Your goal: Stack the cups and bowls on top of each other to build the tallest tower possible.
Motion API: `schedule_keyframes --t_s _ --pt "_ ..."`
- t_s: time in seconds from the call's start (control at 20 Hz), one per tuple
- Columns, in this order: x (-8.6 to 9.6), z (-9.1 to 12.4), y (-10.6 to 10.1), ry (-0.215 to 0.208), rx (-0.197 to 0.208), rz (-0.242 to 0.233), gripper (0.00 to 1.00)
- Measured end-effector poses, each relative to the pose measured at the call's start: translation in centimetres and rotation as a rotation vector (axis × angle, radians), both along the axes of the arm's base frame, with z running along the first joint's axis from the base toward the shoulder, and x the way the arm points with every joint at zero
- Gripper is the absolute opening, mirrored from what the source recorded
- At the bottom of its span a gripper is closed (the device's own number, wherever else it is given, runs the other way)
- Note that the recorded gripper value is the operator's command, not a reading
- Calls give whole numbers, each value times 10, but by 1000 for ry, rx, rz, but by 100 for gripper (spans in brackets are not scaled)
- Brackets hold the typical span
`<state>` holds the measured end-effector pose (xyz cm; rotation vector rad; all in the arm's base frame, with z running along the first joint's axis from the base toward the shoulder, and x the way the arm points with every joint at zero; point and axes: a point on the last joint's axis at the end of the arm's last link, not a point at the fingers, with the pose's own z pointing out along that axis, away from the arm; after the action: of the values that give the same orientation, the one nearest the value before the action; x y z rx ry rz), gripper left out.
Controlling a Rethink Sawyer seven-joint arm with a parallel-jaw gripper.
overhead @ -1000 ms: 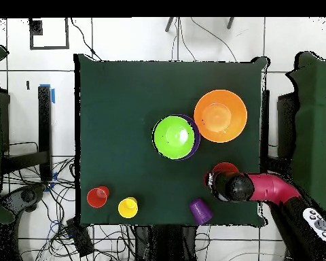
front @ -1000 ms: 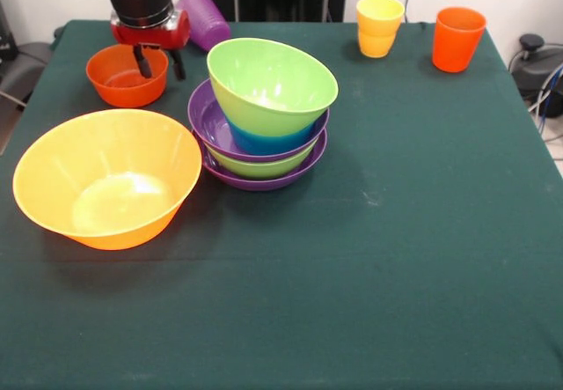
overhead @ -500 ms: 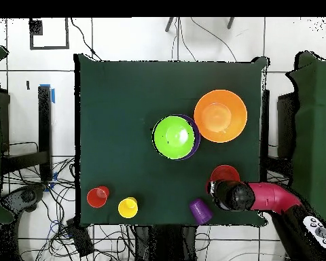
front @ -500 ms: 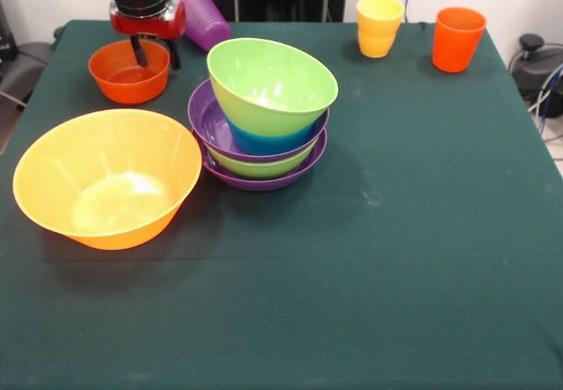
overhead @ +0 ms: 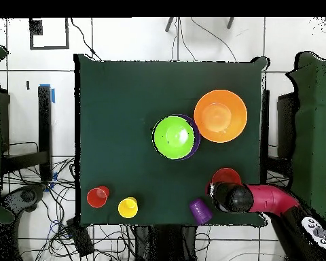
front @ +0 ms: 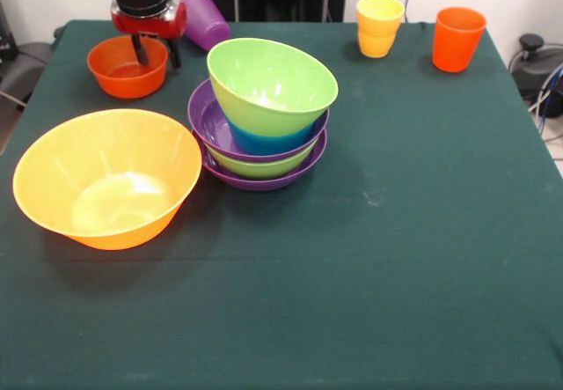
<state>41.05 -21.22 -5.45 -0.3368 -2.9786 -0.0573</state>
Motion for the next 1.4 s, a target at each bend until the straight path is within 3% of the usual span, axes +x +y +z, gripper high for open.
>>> schedule_keyframes --t_s 0.7,0.75,1.05,1.4 --pt "1 -4 0 0 1 0 100" --pt "1 -4 -1 -1 -1 -1 0" --pt "18 -3 -13 -35 -28 -7 0" --pt "20 -4 -16 -36 -31 -10 0"
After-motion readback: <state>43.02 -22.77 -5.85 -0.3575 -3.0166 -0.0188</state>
